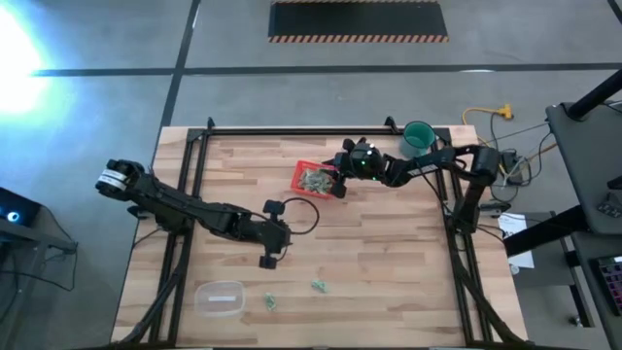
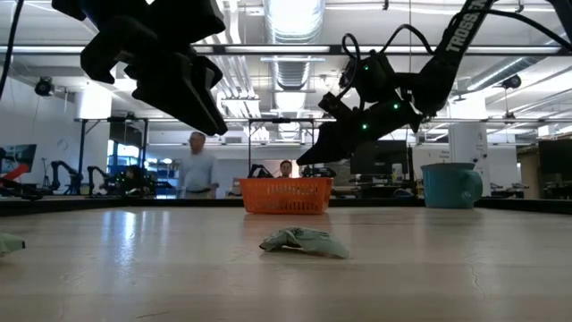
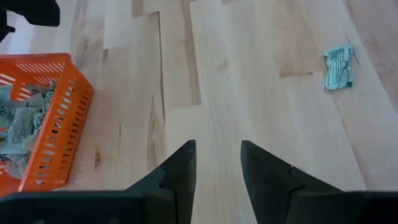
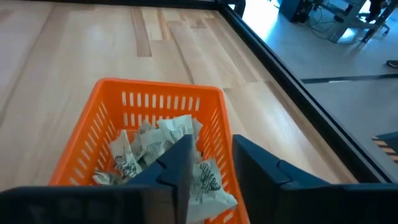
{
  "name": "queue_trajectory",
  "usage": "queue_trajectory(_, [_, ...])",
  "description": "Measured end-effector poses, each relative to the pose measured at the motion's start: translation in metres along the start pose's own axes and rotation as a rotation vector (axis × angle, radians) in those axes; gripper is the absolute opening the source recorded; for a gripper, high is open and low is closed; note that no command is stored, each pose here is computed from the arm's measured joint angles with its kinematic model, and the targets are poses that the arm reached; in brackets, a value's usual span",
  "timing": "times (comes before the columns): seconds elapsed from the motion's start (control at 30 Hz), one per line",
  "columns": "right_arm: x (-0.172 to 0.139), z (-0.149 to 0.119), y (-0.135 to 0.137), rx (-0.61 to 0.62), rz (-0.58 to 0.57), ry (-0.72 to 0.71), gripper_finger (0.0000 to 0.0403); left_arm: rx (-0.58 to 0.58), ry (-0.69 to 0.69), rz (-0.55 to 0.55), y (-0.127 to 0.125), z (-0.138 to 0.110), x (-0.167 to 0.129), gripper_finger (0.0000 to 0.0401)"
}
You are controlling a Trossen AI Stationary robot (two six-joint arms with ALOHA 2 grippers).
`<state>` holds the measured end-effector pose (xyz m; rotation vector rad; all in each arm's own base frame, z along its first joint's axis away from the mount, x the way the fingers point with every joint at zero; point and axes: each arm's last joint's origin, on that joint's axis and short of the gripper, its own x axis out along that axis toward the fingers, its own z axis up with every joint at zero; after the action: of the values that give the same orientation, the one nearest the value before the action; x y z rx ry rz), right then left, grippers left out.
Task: Pick and place items into bin
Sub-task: Put the stevia packet into the orange bin
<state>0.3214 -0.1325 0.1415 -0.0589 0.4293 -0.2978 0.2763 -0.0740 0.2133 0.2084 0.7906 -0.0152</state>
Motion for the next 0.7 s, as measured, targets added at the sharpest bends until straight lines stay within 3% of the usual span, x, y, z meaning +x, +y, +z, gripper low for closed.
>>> queue_trajectory(0.3, [-0.017, 0.017, -0.001, -0.03, 0.003, 0.01, 0.0156, 0.008, -0.004, -0.025, -0.006, 0.0, -0.001, 0.0109])
queue_trajectory(0.43, [-0.04, 0.033, 0.001, -0.038, 0.022, 0.034, 0.0161, 0.024, -0.015, -0.048, -0.014, 0.0, -0.004, 0.0109])
queue_trajectory(0.7, [-0.091, 0.051, 0.023, -0.082, 0.172, 0.108, 0.0154, -0.005, -0.037, -0.091, -0.033, 0.002, -0.011, 0.0109])
